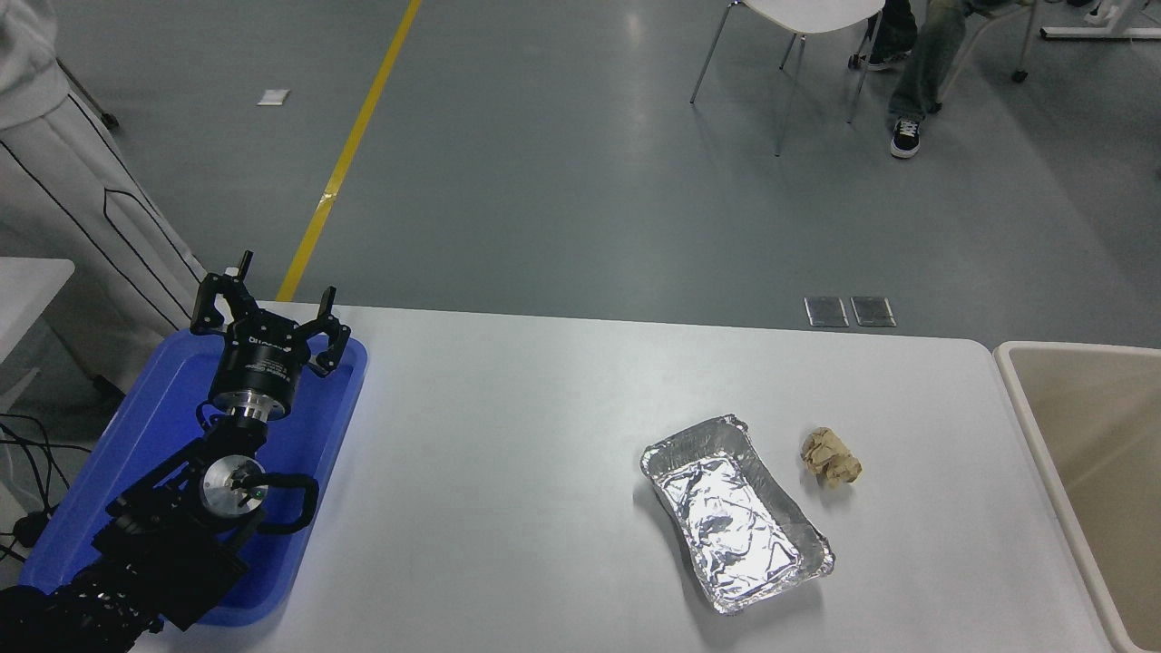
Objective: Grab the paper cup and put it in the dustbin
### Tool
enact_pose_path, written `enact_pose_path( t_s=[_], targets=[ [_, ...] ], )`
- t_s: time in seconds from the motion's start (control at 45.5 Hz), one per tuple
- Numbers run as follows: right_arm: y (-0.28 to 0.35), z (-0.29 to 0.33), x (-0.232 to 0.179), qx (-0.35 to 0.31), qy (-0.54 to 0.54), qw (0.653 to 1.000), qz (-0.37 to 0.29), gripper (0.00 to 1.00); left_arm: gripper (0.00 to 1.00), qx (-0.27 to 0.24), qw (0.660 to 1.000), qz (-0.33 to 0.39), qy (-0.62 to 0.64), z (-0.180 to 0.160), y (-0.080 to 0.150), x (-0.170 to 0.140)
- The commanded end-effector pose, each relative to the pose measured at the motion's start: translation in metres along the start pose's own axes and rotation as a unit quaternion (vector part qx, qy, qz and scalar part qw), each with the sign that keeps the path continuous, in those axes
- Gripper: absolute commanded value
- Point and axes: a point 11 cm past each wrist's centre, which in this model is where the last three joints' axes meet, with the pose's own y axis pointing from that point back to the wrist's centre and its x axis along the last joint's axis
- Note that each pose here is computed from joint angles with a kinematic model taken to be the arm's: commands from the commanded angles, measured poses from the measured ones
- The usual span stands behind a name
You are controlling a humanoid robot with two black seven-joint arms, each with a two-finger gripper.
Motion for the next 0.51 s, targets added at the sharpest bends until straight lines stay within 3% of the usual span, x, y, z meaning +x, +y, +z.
enact_pose_path(
  t_s=[0.0, 0.176, 0.484],
  targets=[
    [0.006, -0.003, 0.018, 0.011, -0.028, 0.999, -0.016, 1.0, 1.0, 0.001, 1.0, 0.0, 0.0, 0.0, 0.0, 0.0],
    [0.011, -0.003, 0.028, 0.018, -0.028, 0.999, -0.026, 1.0, 1.0, 0.0, 1.0, 0.0, -0.001, 0.001, 0.0, 0.0],
    [0.044, -0.007, 0.017, 0.069, 0.029, 0.992, -0.103, 1.0, 1.0, 0.0, 1.0, 0.0, -0.001, 0.0, 0.0, 0.0]
  ],
)
